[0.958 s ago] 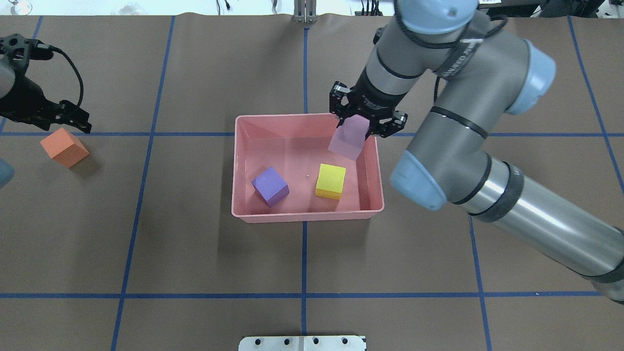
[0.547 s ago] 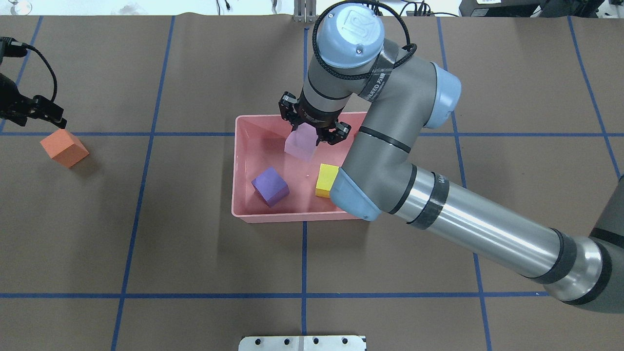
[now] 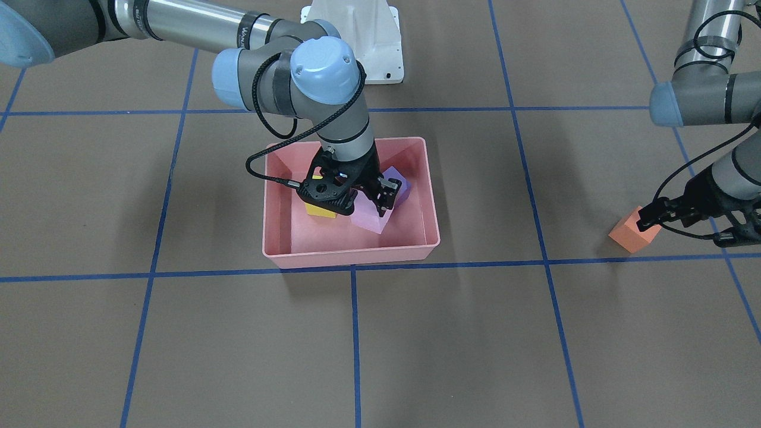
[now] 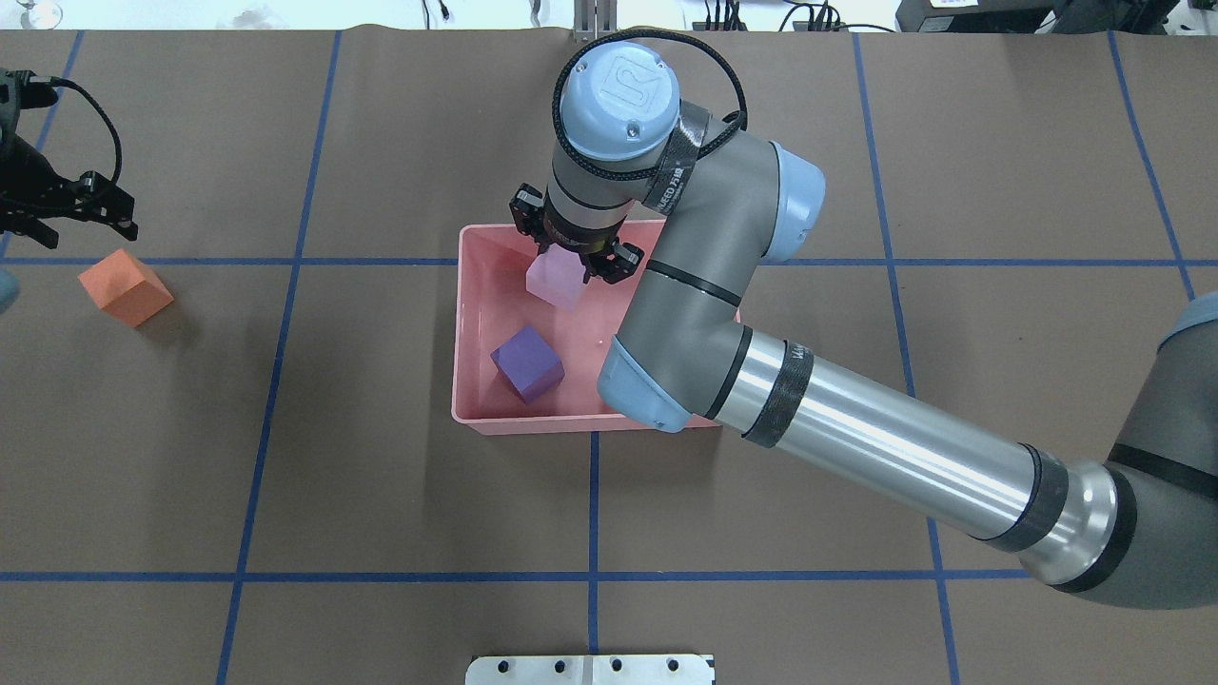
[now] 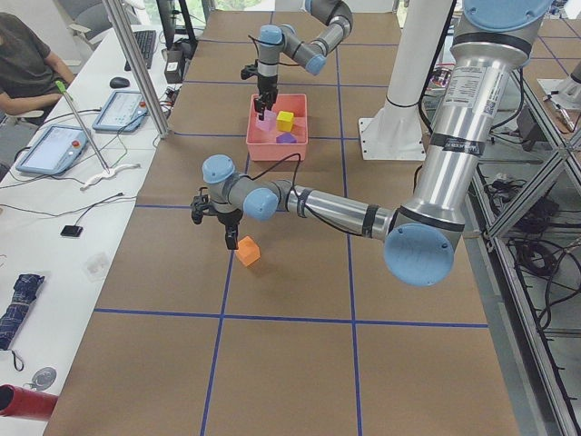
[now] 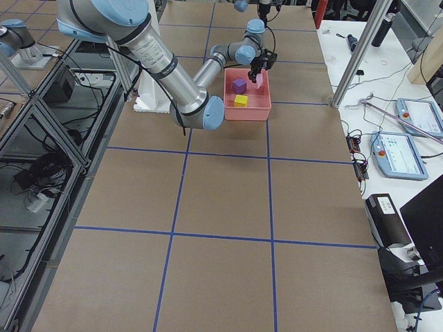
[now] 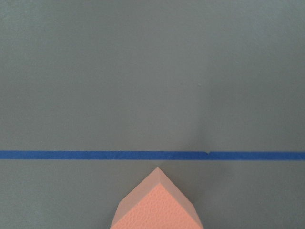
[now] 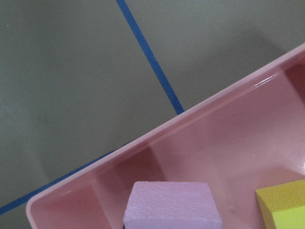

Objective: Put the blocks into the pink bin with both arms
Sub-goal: 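Carry light pink cube into bin with right gripper while left reaches orange cube, then release light pink cube while left gripper grasps orange cube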

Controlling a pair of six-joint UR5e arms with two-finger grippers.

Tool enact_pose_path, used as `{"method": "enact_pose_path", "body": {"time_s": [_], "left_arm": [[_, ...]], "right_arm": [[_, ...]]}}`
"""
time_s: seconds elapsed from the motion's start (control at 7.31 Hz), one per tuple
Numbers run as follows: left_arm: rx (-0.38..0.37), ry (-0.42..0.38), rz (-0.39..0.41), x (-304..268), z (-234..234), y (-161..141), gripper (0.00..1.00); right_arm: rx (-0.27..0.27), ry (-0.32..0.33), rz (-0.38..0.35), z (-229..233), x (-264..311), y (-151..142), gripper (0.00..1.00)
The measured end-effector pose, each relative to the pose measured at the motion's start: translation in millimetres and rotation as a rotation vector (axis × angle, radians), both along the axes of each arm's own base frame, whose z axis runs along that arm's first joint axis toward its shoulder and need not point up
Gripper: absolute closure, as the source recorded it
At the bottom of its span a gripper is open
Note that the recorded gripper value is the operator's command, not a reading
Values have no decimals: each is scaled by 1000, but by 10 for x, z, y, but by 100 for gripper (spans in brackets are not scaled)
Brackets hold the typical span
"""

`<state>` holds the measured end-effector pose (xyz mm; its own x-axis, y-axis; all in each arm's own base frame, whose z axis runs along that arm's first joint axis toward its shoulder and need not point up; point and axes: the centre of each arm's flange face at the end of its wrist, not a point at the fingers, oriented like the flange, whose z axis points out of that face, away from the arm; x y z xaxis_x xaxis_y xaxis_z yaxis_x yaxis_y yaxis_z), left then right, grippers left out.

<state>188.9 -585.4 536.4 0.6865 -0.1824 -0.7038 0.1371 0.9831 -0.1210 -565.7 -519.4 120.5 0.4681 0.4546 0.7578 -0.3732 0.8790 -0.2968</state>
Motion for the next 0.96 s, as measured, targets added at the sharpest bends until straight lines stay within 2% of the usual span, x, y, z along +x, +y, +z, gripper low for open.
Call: {"method": "enact_pose_path", "body": {"time_s": [0.27,0.41,0.96], "left_arm": [[-152,-1,-133,14,88,25,0],[-194,-5,-166,-3,161,75,0],[-264,-3,-220,54,358,210,0]], "right_arm": [[11,3,13,1,6,-17,0],[17,-1,17,3,26,-33,0],[22,-15,29,28,98,-42,0]]}}
